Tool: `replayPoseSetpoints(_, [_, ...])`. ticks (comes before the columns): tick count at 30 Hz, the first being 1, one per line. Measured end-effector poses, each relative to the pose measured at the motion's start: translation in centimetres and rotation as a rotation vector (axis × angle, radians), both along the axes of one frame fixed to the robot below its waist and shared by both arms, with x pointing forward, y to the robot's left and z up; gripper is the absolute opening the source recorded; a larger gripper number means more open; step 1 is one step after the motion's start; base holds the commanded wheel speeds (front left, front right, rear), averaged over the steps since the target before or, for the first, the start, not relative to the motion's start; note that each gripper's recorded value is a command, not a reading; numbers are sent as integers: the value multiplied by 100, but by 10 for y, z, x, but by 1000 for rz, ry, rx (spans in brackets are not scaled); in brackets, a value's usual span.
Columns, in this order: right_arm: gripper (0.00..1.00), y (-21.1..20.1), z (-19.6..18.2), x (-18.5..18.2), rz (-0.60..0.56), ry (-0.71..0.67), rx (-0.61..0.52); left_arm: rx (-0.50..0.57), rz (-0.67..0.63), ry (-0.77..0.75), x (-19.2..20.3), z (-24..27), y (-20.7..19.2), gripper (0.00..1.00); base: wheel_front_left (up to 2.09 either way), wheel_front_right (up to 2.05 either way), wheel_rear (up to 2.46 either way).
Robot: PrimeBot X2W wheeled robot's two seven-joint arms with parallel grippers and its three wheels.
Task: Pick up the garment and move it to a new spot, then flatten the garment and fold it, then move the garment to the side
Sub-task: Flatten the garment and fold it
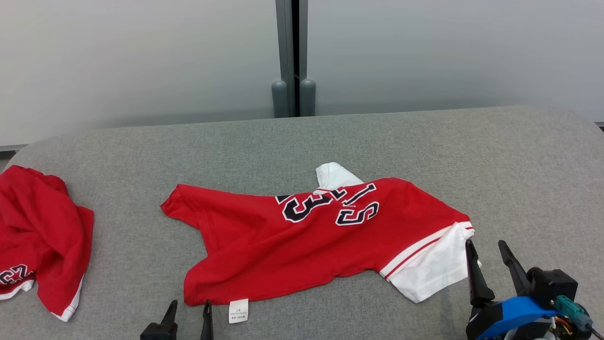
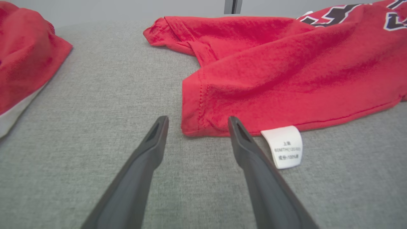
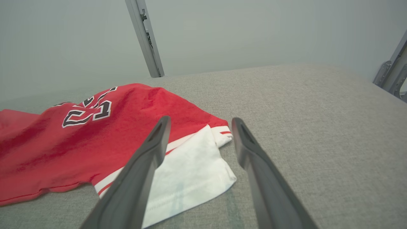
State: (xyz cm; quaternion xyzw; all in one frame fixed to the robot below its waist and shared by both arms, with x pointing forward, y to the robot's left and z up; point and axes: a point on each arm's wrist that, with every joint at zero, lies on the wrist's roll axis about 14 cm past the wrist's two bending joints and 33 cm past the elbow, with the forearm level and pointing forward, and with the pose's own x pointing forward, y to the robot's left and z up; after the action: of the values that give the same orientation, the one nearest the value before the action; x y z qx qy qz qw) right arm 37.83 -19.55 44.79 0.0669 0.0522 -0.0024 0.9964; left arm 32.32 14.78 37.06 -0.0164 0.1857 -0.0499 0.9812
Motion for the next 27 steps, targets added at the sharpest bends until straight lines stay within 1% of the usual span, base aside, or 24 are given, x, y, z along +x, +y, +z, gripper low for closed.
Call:
replayPoseSetpoints(6, [100,-1,-4,-1,0,12,-9,-20,17,31,-2,-8,0,100,0,0,0])
replayPoseSetpoints(17, [100,-2,-26,-2,6,84,-38,-49,33,67,10,-17,-5,100,0,0,0])
replayPoseSetpoints(18, [100,-2,-29,-3,5,93,-38,-50,32,78,9,-20,-5,90,0,0,0])
replayPoseSetpoints(19, [100,-3,-32,-4,4,103,-39,-55,35,86,9,-22,-5,49,0,0,0])
replayPoseSetpoints(20, [100,-4,-35,-4,3,112,-42,-57,35,88,10,-23,-6,44,0,0,0])
replayPoseSetpoints(21, [100,-4,-37,-5,2,119,-43,-58,34,88,12,-23,-7,0,0,0,0])
replayPoseSetpoints(27, [100,-11,-53,-6,-17,176,-46,-86,23,118,15,-31,-12,0,0,0,0])
